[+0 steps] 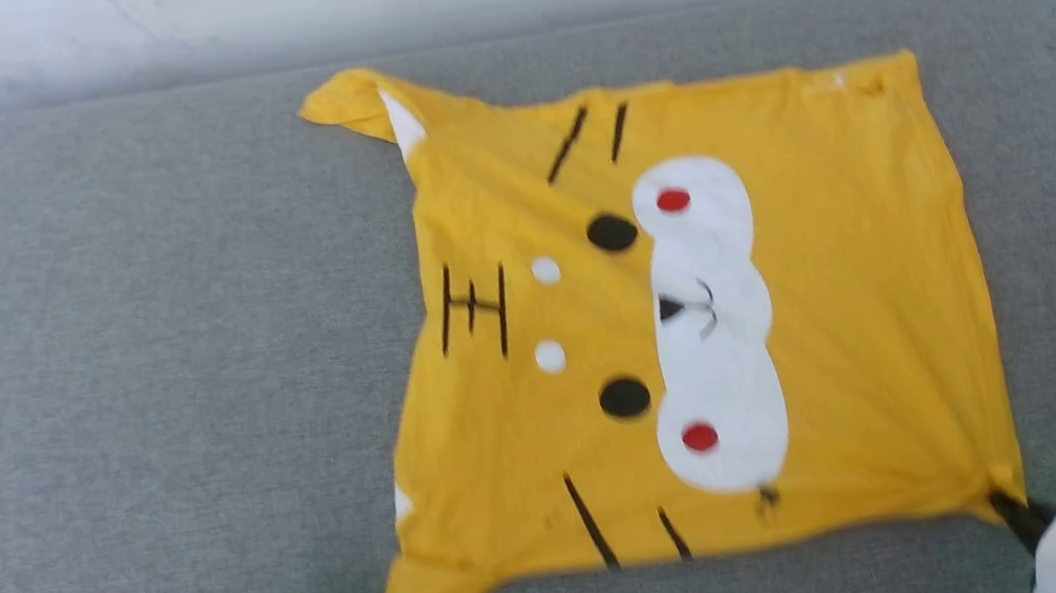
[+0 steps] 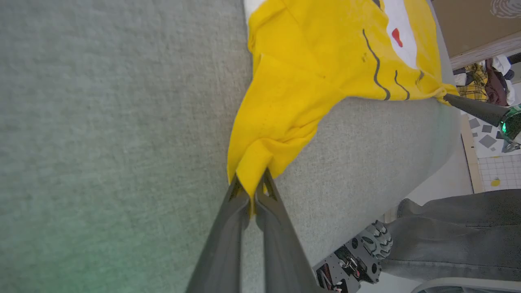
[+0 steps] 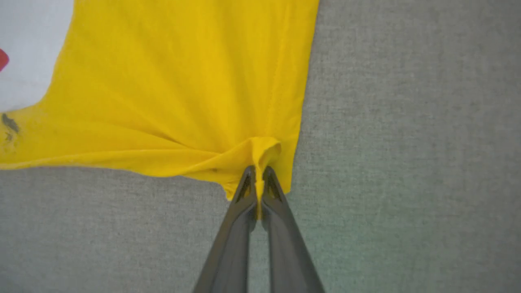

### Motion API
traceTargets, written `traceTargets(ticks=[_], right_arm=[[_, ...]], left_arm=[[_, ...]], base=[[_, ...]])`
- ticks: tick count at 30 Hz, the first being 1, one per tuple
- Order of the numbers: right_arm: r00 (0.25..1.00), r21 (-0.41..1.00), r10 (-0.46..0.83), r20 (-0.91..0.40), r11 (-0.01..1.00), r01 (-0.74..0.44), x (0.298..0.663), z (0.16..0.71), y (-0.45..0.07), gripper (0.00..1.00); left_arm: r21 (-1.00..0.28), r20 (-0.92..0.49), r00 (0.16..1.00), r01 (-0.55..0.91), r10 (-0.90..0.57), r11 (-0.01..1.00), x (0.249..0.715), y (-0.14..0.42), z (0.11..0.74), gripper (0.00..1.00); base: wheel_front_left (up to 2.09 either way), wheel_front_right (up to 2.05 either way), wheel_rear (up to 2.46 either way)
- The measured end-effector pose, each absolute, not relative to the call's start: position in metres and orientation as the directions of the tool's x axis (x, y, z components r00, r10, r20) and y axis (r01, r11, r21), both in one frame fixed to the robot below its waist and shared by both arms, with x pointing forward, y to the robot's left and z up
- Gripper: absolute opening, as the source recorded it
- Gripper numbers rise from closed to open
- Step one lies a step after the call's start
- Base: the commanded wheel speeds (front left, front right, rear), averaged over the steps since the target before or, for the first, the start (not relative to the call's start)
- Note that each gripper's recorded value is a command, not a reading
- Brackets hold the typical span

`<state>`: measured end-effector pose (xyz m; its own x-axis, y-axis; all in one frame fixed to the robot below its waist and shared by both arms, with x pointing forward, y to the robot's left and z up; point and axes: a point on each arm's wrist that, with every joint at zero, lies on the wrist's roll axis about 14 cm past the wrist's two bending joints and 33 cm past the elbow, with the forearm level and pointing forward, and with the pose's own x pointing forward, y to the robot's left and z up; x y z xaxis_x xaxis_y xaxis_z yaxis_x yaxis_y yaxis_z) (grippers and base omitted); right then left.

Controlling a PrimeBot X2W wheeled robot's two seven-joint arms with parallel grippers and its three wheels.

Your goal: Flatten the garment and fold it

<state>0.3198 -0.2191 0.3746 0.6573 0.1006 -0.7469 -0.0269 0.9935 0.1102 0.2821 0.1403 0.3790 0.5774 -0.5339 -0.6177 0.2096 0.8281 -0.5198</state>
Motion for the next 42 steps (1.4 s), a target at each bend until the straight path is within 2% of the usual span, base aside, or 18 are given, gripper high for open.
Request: traceTargets(ticks=[9,13,22,27,32,37,42], right_arm=[[0.522,0.141,0.120,-0.845,0.990,0.000,0.263,0.365,-0.220,0.00],[0.534,0.151,0.125,-0.836,0.988,0.005,0.255,0.371,-0.218,0.00],[0.697,0.105,0.103,-0.709,0.994,-0.040,0.293,0.413,-0.221,0.00],[0.782,0.056,0.071,-0.620,0.997,-0.047,0.329,0.435,-0.230,0.00],[0.847,-0.013,0.026,-0.531,0.999,-0.039,0.366,0.452,-0.240,0.00],[0.864,-0.050,0.011,-0.503,0.998,-0.042,0.397,0.449,-0.240,0.00],[0.848,-0.080,0.006,-0.529,0.995,-0.057,0.424,0.432,-0.238,0.00]], left_arm=[[-0.551,-0.699,0.494,0.088,-0.517,0.830,0.224,0.140,0.373,0.00],[-0.540,-0.663,0.559,0.102,-0.497,0.836,0.230,0.145,0.388,0.00],[-0.498,-0.426,0.759,0.259,-0.493,0.828,0.289,0.145,0.455,0.00],[-0.446,-0.323,0.798,0.346,-0.509,0.825,0.324,0.143,0.480,0.00],[-0.387,-0.279,0.810,0.397,-0.516,0.833,0.359,0.147,0.487,0.00],[-0.357,-0.190,0.840,0.424,-0.509,0.833,0.401,0.149,0.495,0.00],[-0.358,-0.191,0.836,0.428,-0.514,0.830,0.433,0.148,0.475,0.00]], base=[[0.00,0.00,0.00],[0.00,0.00,0.00],[0.00,0.00,0.00],[0.00,0.00,0.00],[0.00,0.00,0.00],[0.00,0.00,0.00],[0.00,0.00,0.00]])
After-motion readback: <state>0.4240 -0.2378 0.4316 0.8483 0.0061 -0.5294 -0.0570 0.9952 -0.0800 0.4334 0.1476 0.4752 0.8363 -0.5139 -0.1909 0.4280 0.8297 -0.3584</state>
